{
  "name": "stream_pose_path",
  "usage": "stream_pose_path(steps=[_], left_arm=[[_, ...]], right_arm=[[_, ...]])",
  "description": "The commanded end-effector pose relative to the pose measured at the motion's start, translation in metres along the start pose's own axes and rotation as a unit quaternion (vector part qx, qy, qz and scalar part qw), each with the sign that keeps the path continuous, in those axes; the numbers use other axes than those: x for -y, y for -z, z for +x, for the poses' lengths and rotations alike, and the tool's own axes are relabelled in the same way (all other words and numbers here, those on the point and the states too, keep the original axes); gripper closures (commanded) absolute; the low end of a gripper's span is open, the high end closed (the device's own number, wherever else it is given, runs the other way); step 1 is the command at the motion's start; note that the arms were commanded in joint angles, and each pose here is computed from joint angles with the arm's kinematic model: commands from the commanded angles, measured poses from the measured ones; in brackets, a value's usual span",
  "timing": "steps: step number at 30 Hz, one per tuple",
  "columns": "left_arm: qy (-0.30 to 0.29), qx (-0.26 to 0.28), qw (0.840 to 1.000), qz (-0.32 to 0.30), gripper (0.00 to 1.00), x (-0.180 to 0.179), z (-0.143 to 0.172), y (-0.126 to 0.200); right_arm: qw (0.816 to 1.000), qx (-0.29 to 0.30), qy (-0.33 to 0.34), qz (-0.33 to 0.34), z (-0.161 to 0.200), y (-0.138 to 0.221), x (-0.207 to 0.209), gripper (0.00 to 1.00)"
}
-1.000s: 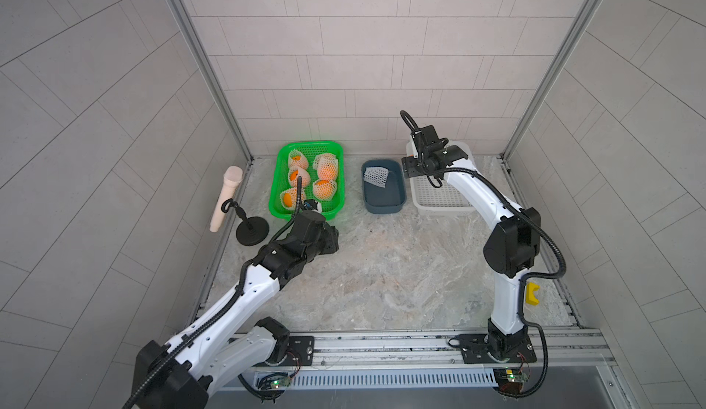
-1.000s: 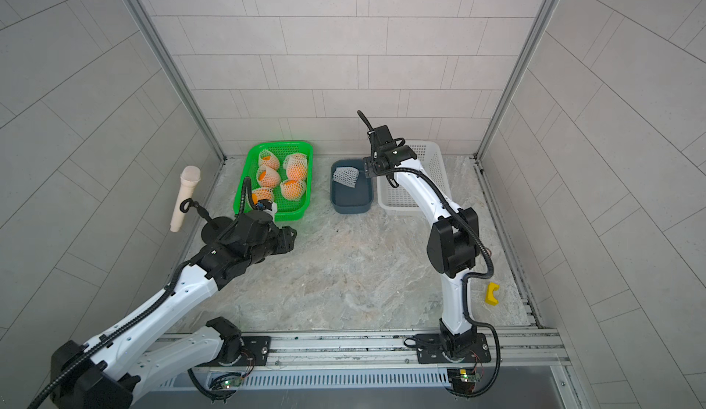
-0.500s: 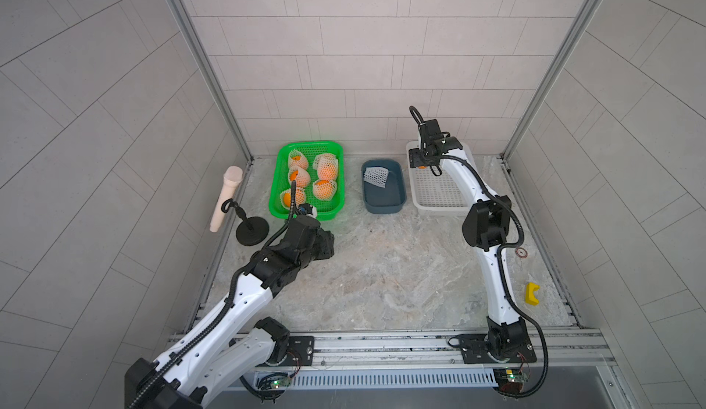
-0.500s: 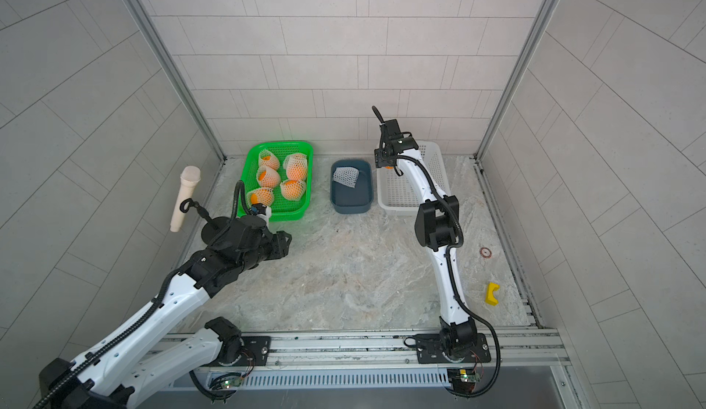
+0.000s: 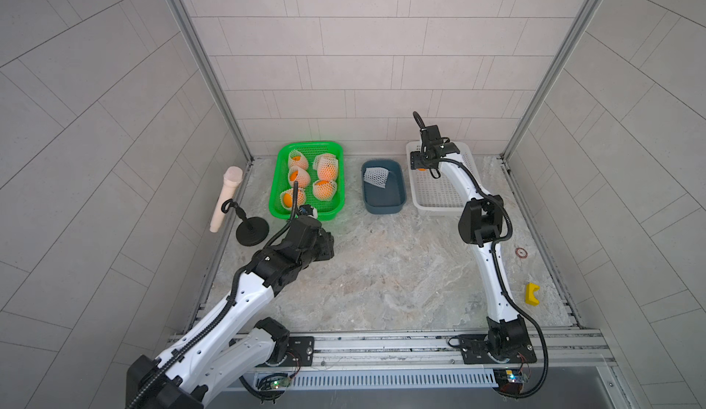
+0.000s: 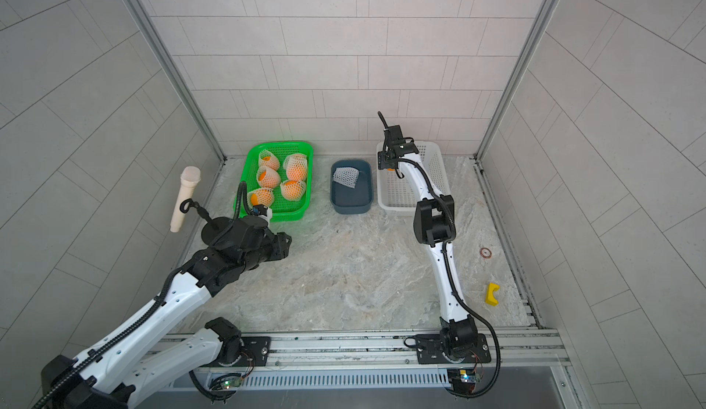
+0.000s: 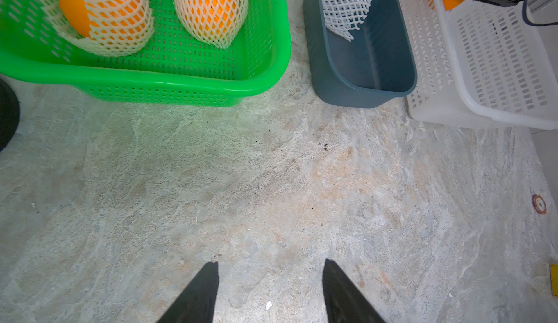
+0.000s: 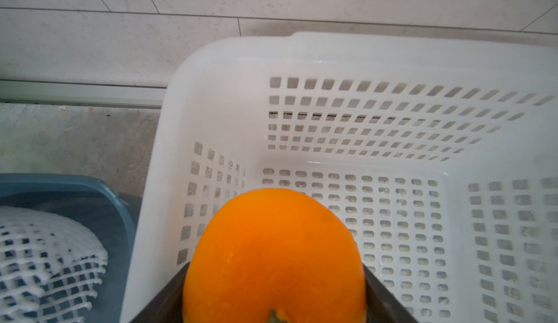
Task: Remove foam nets from oranges
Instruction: Place the orange in the basket.
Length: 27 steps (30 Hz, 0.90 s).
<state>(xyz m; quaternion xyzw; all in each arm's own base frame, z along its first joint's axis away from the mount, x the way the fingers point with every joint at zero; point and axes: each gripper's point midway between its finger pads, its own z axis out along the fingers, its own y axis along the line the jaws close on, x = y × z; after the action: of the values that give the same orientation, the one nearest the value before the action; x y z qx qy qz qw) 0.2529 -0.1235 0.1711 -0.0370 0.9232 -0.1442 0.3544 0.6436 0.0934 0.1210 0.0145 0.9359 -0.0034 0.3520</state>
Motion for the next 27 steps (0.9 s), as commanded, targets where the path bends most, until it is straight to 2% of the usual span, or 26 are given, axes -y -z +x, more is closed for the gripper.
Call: stream_pose_path(steps=[1,20,27], left_arm=[[0.006,0.001,1.000,-0.009,0.40,-0.002,0.000,0.002],[0.011,-0.002,1.000,-0.004,0.40,-0.001,0.002,0.003],[0.014,-0.003,1.000,0.000,0.40,-0.001,0.004,0.003]], right_arm=[[0.999,0.021,-0.024,0.004,-0.009,-0.009,0.006,0.33],[0.995,0.034,-0.089,-0.022,-0.001,-0.054,0.010,0.32],[0.995,0.032,-0.095,-0.027,0.000,-0.055,0.010,0.26]])
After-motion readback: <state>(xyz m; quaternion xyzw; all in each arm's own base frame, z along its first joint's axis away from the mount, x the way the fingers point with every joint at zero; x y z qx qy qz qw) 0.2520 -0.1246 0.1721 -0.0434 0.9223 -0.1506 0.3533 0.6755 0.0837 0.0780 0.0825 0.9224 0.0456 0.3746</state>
